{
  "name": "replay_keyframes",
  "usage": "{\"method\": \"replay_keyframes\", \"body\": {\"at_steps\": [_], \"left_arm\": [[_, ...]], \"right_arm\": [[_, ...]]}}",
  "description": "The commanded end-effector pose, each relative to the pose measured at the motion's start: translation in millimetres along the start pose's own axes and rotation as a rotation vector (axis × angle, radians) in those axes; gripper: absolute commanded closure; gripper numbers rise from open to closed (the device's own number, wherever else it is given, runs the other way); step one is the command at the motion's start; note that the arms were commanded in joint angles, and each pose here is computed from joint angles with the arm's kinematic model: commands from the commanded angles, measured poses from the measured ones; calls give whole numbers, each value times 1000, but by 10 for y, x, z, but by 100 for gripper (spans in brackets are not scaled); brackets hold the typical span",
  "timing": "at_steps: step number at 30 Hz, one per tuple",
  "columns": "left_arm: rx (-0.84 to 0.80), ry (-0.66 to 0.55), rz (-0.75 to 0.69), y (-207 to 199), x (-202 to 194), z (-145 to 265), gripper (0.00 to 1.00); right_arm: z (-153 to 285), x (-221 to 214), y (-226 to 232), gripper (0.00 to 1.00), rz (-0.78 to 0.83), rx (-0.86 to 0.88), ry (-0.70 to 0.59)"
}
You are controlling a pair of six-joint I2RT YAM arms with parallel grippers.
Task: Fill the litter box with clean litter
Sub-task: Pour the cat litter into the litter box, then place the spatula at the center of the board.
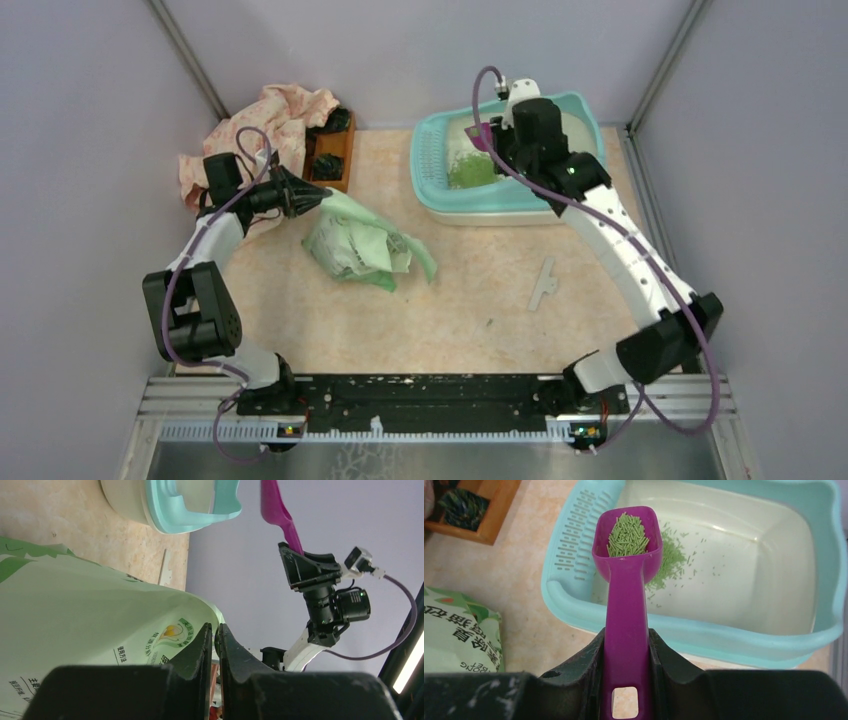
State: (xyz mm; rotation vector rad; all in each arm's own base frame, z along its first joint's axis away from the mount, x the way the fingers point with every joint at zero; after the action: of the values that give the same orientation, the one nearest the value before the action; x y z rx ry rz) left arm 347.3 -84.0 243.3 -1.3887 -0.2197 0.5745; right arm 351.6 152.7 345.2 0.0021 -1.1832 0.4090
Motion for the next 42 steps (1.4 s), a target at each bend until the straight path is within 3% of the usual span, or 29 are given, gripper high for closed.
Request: {"method": "replay_keyframes", "body": {"at_steps": [1, 9, 19, 24, 28, 33, 42], "left_arm": [[-24, 18, -52, -82, -83, 26, 86], [-21, 11, -54, -119, -92, 33, 86], [-13, -4, -59, -152, -101, 46, 86], [-9, -10, -64, -185, -114, 55, 86], [-9, -13, -70, -216, -143, 69, 86], [-5, -24, -76, -241, -176, 87, 86], [4, -32, -88, -200, -413, 176, 86]], "right_arm": [[-117, -107, 105, 100, -7, 94, 177], [-493, -225, 25, 100, 75, 50, 401], [-365, -28, -11, 100, 69, 57, 309], [-286, -39, -29, 100, 80, 62, 327], [-65, 168, 23, 100, 42, 121, 145], [239, 194, 433, 100, -57, 387, -18], [133, -82, 1309, 100, -53, 552, 5]]}}
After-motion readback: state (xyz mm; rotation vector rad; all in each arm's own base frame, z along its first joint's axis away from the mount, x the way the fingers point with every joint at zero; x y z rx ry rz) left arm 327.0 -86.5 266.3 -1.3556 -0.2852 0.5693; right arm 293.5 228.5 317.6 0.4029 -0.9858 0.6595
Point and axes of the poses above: each gripper's point midway between its finger pads, its own z axis back along the fingers, its own y axis along the line the jaws close on, x = y × z, the point moved 3 cm from there along z, back along the fingers, and after that the axes turned 12 degrees about z, right-handed, at the moved point
